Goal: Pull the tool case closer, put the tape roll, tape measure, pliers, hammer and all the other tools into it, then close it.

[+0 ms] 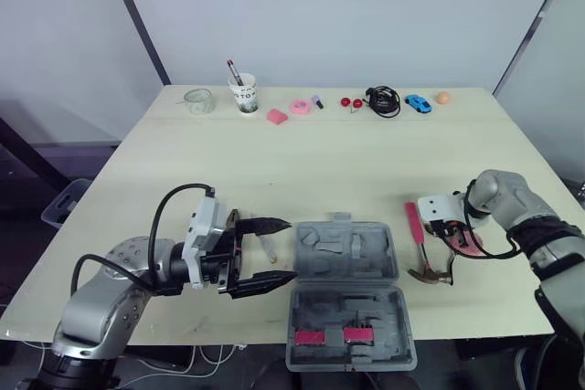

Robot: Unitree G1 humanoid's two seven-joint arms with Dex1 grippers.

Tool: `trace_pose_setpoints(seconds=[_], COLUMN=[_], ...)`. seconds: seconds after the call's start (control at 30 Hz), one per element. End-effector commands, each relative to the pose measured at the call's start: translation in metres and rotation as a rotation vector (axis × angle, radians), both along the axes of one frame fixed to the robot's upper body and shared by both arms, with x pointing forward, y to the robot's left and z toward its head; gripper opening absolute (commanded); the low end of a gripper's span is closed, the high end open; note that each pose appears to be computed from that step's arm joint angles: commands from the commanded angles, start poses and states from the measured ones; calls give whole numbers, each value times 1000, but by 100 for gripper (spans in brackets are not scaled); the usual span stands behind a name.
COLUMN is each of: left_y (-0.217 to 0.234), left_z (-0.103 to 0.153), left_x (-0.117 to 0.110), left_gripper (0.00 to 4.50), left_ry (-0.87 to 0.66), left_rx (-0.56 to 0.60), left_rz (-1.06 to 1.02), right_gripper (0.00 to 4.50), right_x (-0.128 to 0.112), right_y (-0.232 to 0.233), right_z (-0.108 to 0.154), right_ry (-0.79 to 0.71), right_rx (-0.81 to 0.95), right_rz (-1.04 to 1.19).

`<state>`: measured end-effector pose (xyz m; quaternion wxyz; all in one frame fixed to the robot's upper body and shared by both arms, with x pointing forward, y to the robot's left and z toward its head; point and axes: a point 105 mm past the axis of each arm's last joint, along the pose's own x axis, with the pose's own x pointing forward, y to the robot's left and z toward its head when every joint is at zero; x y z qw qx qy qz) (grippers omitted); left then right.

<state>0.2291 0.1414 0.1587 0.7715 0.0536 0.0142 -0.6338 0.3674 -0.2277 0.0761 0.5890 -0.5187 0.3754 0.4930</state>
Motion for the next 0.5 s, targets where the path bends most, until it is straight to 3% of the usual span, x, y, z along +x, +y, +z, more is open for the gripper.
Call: trace_pose_setpoints(seconds=[0.03,0.2,0.5], left_y=[-4,-5,2], left_z=[8,7,5], left_x=[-3,-2,1], left_gripper=[450,450,450], left_ry=[-51,-64,-77], left_rx=[-6,-11,-14], left_rz=[-21,-22,37], right_gripper=[17,17,17], right_x=[-3,-19,-31], right_y=[-8,2,61], right_z=[32,46,62], right_ry=[-33,-25,-55], right_rx=[-15,-23,46], right_rz=[25,79,210])
